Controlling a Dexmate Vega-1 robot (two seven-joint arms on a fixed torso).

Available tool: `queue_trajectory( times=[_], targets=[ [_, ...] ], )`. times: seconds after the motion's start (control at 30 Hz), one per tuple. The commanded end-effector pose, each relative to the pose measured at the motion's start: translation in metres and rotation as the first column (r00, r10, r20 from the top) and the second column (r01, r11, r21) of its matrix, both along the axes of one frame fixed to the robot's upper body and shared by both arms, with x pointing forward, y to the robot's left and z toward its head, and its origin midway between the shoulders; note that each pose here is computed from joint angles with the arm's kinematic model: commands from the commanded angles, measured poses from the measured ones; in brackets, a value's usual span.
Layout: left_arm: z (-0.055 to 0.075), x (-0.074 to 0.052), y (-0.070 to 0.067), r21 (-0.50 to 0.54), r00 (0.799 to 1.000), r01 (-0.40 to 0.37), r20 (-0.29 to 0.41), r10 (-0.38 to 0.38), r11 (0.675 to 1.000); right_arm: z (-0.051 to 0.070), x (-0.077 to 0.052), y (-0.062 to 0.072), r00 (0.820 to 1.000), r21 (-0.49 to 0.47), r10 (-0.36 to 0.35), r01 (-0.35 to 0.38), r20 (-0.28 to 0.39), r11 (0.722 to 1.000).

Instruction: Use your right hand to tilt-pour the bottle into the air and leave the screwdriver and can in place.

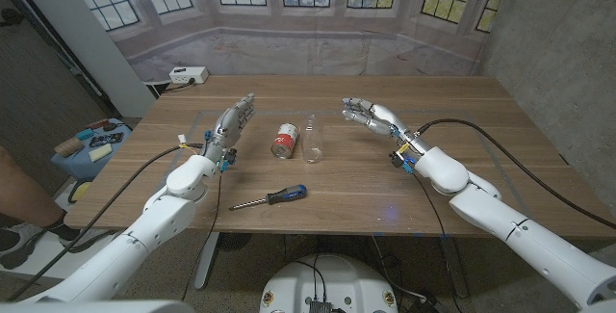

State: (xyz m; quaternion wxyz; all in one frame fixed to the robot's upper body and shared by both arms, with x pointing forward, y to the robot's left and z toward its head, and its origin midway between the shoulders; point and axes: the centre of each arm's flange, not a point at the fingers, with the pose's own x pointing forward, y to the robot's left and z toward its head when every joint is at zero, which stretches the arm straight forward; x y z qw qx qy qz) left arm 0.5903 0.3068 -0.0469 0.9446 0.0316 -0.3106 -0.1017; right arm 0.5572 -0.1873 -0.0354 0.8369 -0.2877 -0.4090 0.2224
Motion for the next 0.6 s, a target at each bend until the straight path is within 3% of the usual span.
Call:
queue_trajectory(
  times=[0.03, 0.6],
  targets=[
    [0.0, -0.006, 0.005, 0.008, 1.0, -0.007, 0.013, 0.006, 1.0, -0.008, 0.0, 0.014, 0.999, -0.04, 0.039, -0.039, 0.004, 0.998],
    [0.006, -0.009, 0.002, 0.02, 1.0, -0.009, 0.023, 0.008, 1.0, -0.013, 0.011, 0.024, 0.998, -0.094, 0.066, -0.063, 0.023, 0.994]
  ],
)
